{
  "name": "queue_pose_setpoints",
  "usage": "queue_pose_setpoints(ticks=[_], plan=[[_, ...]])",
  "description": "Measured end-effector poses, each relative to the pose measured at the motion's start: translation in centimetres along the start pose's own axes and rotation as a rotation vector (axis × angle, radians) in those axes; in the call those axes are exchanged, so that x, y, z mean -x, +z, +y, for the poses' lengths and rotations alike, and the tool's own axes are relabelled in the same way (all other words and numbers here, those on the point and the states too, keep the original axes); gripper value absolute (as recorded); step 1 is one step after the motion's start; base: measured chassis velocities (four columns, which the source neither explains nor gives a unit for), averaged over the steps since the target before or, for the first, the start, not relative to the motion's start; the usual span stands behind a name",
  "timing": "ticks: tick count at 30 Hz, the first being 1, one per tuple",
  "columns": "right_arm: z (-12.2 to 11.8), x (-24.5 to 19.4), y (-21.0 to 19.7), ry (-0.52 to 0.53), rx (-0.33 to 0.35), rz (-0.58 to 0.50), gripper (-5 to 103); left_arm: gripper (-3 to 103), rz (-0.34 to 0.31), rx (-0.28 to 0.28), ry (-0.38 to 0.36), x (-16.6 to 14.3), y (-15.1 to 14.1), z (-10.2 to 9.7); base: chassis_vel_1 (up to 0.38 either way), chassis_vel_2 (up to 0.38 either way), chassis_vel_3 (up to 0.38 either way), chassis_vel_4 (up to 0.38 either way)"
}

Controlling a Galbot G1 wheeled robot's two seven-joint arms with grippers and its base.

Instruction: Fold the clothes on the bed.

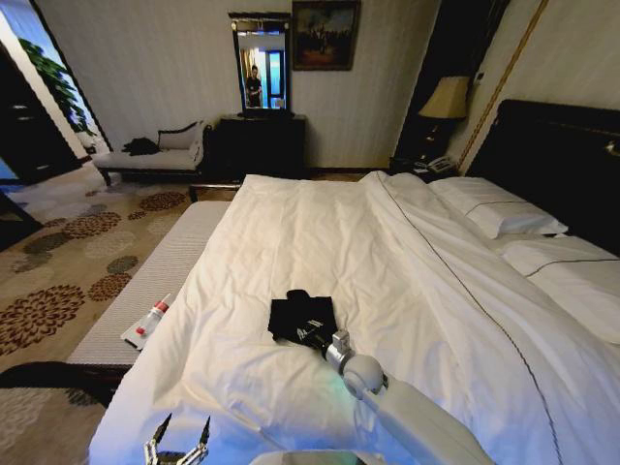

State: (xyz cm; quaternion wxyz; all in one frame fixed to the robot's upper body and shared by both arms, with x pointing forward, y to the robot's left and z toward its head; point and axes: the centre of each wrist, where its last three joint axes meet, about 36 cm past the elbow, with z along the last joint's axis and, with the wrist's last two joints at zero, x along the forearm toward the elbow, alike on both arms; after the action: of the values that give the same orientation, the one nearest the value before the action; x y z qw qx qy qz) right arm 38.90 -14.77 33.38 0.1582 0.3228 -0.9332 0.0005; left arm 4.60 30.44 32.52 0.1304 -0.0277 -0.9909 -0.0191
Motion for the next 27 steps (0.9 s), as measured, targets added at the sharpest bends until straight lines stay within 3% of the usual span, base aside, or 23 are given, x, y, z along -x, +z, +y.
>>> queue_pose_setpoints(ticks=[4, 5, 6, 8, 12, 14, 15, 22, 27], plan=[[0.3, 0.1, -0.8, 0.002, -0.024, 0.010, 42, 100, 0.000, 0.000, 0.000, 0.0, 0.0, 0.0, 0.000, 0.000, 0.000, 0.000], [0.5, 0.0, -1.2, 0.001, -0.032, 0.008, 48, 100, 0.000, 0.000, 0.000, 0.0, 0.0, 0.0, 0.000, 0.000, 0.000, 0.000], [1.7, -1.0, -2.9, -0.028, -0.029, -0.019, 63, 100, 0.000, 0.000, 0.000, 0.0, 0.0, 0.0, 0.000, 0.000, 0.000, 0.000], [1.9, -1.2, -3.2, -0.036, -0.027, -0.024, 63, 100, 0.000, 0.000, 0.000, 0.0, 0.0, 0.0, 0.000, 0.000, 0.000, 0.000], [2.6, -4.8, -6.9, -0.098, 0.049, -0.111, 85, 100, 0.000, 0.000, 0.000, 0.0, 0.0, 0.0, 0.000, 0.000, 0.000, 0.000], [2.4, -5.5, -7.7, -0.097, 0.062, -0.138, 85, 100, 0.000, 0.000, 0.000, 0.0, 0.0, 0.0, 0.000, 0.000, 0.000, 0.000], [1.8, -6.0, -8.2, -0.079, 0.067, -0.173, 95, 100, 0.000, 0.000, 0.000, 0.0, 0.0, 0.0, 0.000, 0.000, 0.000, 0.000], [-2.0, -2.4, -3.8, 0.106, -0.002, -0.181, 100, 100, 0.000, 0.000, 0.000, 0.0, 0.0, 0.0, 0.000, 0.000, 0.000, 0.000], [-1.3, 2.3, -1.3, 0.140, 0.028, -0.143, 100, 100, 0.000, 0.000, 0.000, 0.0, 0.0, 0.0, 0.000, 0.000, 0.000, 0.000]])
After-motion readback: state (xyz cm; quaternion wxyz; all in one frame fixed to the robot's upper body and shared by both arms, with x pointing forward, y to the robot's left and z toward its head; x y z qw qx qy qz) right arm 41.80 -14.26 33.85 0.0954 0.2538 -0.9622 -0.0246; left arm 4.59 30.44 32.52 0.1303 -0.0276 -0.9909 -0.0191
